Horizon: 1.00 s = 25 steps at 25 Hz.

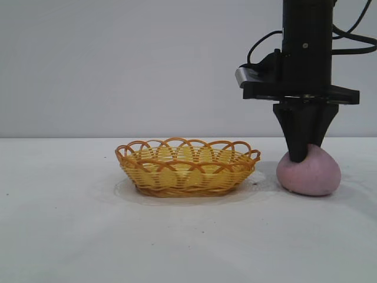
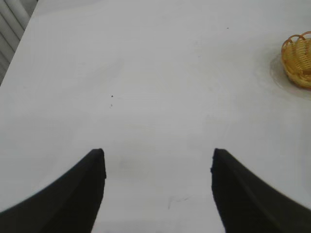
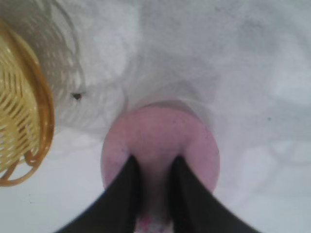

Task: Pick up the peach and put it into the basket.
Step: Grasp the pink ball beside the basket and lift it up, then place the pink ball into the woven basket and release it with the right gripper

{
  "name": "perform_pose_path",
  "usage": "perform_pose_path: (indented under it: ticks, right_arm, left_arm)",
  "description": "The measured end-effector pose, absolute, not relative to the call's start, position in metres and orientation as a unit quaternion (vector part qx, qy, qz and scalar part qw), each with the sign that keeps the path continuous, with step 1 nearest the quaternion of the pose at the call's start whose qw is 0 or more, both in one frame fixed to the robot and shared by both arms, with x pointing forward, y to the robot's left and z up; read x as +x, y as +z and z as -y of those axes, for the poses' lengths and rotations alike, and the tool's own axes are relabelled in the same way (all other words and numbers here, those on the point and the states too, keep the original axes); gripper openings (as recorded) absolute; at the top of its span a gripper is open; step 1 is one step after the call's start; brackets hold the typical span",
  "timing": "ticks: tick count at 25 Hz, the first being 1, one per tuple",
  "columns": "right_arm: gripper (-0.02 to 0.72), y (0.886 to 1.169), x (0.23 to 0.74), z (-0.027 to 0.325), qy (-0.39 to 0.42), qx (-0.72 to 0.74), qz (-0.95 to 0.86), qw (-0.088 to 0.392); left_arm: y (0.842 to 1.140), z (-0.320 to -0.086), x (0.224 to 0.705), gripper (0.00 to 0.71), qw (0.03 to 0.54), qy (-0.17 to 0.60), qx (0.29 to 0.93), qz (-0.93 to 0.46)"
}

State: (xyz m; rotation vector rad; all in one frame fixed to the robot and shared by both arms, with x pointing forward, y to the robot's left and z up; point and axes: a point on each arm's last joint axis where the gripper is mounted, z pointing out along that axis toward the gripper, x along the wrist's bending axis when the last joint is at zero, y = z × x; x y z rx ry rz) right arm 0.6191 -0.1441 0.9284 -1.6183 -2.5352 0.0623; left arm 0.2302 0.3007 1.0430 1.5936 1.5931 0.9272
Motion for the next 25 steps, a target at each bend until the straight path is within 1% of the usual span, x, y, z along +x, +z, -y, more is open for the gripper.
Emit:
perform_pose_path:
  ticks: [1,3,5,8,10,12,15,20,25]
  right_arm:
    - [0.000,0.930,0.620,0.145,0.021,-0.535,0.842,0.061]
    - [0.000,0.941,0.622,0.145,0.013,-0.533,0.845,0.049]
    - [0.000,0.957,0.625,0.144,-0.006,-0.532,0.846,0.033]
    - [0.000,0.991,0.629,0.141,-0.049,-0.530,0.847,0.003]
    - [0.000,1.010,0.627,0.134,-0.077,-0.524,0.848,-0.007]
    - [0.000,1.020,0.622,0.121,-0.093,-0.513,0.854,-0.007]
    - [0.000,1.022,0.609,0.096,-0.097,-0.486,0.869,0.001]
    - [0.000,1.008,0.590,0.058,-0.085,-0.444,0.892,0.018]
    - [0.000,0.989,0.590,0.041,-0.093,-0.433,0.896,0.018]
  left_arm:
    - [1.043,-0.301,0.230,0.414,0.345,0.357,0.614,-0.614]
    - [1.043,-0.301,0.230,0.414,0.345,0.357,0.614,-0.614]
    - [1.043,-0.301,0.230,0.414,0.345,0.357,0.614,-0.614]
    - [1.043,-0.301,0.230,0.414,0.345,0.357,0.614,-0.614]
    - [1.043,-0.301,0.230,0.414,0.345,0.357,0.614,-0.614]
    - [1.043,-0.301,0.230,0.414,0.345,0.357,0.614,-0.614]
    - [1.043,-0.301,0.230,0.414,0.345,0.357,0.614,-0.614]
    - [1.043,-0.301,0.230,0.414,0.345,0.357,0.614,-0.614]
    - [1.043,-0.301,0.230,0.414,0.345,0.357,0.614,-0.614]
